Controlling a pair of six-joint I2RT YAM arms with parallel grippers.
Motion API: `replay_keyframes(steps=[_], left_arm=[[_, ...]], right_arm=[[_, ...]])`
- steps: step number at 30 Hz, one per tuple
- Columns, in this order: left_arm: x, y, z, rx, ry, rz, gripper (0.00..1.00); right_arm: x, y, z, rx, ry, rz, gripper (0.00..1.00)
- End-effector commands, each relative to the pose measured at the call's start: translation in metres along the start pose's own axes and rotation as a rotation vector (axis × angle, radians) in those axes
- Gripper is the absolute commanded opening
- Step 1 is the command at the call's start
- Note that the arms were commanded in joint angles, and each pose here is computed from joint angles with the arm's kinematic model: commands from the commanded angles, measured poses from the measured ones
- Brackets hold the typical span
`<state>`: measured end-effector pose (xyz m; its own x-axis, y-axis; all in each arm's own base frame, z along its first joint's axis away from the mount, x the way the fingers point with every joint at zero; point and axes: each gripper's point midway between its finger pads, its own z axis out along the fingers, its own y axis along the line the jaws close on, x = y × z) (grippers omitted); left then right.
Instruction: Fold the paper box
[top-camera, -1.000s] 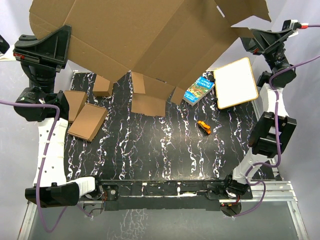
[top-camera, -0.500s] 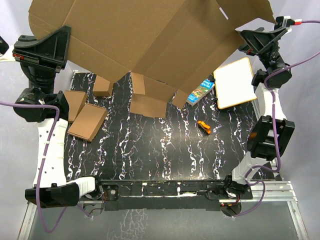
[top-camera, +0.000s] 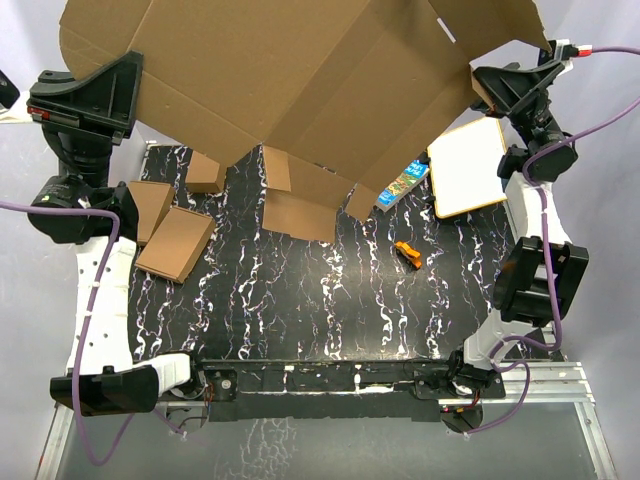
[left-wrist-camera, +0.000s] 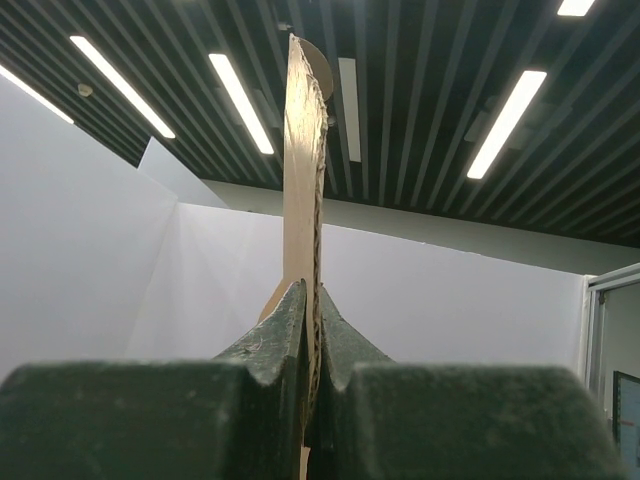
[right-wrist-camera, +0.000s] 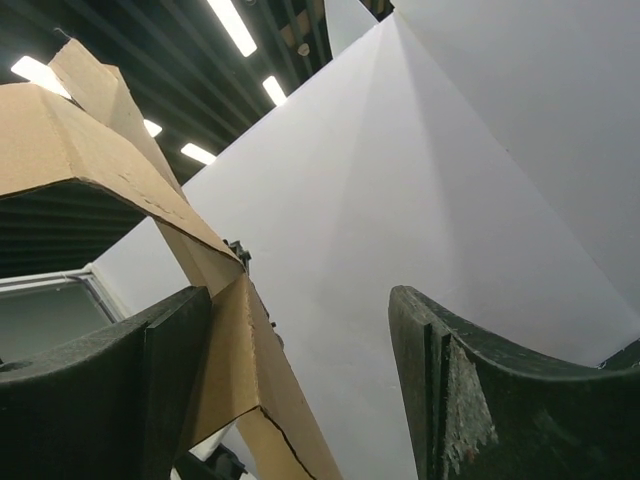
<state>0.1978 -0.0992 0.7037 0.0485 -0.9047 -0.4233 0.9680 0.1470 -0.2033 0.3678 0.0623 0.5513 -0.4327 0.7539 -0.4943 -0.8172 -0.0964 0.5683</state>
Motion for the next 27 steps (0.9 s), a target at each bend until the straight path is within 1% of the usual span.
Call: replay_keyframes(steps=[1,4,7,10,13,15,19,23,27], left_arm=[[-0.009,-0.016,0.002,0.044,-0.051,0.020,0.00],[-0.009,-0.014,0.002,0.041,-0.050,0.016,0.00],[-0.009,-0.014,0.002,0.039,-0.050,0.019,0.00],[-0.008,-0.012,0.000,0.031,-0.049,0.020,0.00],[-0.007,-0.007,-0.001,0.021,-0.050,0.021,0.00],[-0.007,-0.005,-0.002,0.016,-0.050,0.020,0.00],[-0.006,0.002,-0.004,0.003,-0.053,0.018,0.00],[-0.005,0.007,-0.005,-0.007,-0.055,0.016,0.00],[-0.005,0.010,-0.005,-0.014,-0.056,0.020,0.00]], right_arm=[[0.036,0.066,-0.003,-0.217,0.090,-0.202,0.75],[0.038,0.066,-0.003,-0.220,0.092,-0.205,0.71],[0.038,0.067,-0.003,-0.228,0.086,-0.206,0.64],[0.039,0.067,-0.004,-0.229,0.081,-0.212,0.56],[0.039,0.066,-0.005,-0.225,0.078,-0.221,0.45],[0.040,0.066,-0.005,-0.225,0.077,-0.225,0.42],[0.041,0.067,-0.006,-0.225,0.081,-0.234,0.41],[0.044,0.067,-0.006,-0.223,0.089,-0.243,0.48],[0.045,0.065,-0.007,-0.218,0.088,-0.244,0.45]])
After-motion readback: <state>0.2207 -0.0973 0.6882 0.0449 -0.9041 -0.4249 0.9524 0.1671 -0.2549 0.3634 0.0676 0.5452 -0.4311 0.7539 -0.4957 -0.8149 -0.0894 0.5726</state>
